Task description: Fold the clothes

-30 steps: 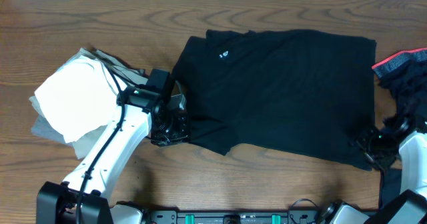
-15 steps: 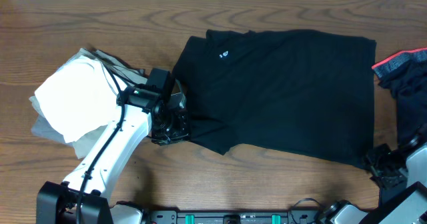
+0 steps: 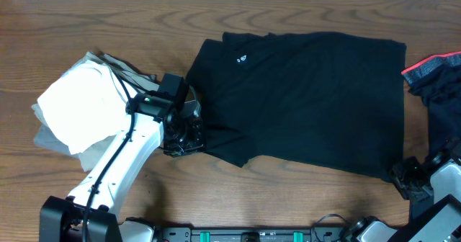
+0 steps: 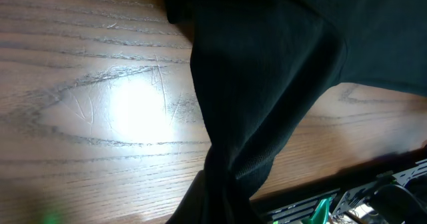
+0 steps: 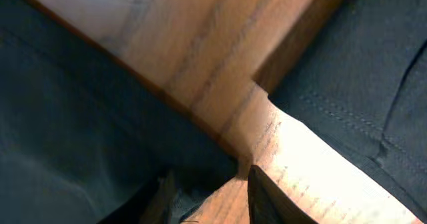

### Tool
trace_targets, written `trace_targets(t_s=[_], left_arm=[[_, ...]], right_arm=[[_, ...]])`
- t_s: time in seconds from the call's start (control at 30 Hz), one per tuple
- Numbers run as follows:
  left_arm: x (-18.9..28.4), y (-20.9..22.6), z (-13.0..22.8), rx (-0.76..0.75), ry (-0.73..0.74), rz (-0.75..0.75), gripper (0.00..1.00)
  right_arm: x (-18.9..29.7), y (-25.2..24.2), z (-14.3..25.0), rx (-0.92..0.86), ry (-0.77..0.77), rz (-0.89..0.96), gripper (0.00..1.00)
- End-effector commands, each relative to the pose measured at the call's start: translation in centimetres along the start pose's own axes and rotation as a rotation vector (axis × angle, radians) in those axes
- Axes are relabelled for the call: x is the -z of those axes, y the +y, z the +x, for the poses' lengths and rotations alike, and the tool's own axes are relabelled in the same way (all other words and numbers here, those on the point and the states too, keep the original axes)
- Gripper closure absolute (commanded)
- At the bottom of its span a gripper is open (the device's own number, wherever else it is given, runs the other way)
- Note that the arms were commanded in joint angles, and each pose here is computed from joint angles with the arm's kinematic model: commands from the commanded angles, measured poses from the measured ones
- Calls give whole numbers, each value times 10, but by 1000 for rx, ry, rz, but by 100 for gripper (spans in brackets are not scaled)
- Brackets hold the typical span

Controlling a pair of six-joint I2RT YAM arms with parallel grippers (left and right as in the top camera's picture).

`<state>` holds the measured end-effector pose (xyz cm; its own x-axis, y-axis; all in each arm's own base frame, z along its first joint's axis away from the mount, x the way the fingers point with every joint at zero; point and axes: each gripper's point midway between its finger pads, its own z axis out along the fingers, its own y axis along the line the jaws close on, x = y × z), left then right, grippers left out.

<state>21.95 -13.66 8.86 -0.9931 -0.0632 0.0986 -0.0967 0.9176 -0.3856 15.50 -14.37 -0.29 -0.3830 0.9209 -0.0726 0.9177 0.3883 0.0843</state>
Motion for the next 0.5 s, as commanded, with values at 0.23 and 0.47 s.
trace_targets(t_s=[0.23,0.47], left_arm=[[6,-4,-7,-3,-33,5,94],[6,-4,-7,-34,-34,4,94]], right_arm=[[0,-4,-2,-7,-10,16,98],[17,19,-10,35,-1,-89,99]])
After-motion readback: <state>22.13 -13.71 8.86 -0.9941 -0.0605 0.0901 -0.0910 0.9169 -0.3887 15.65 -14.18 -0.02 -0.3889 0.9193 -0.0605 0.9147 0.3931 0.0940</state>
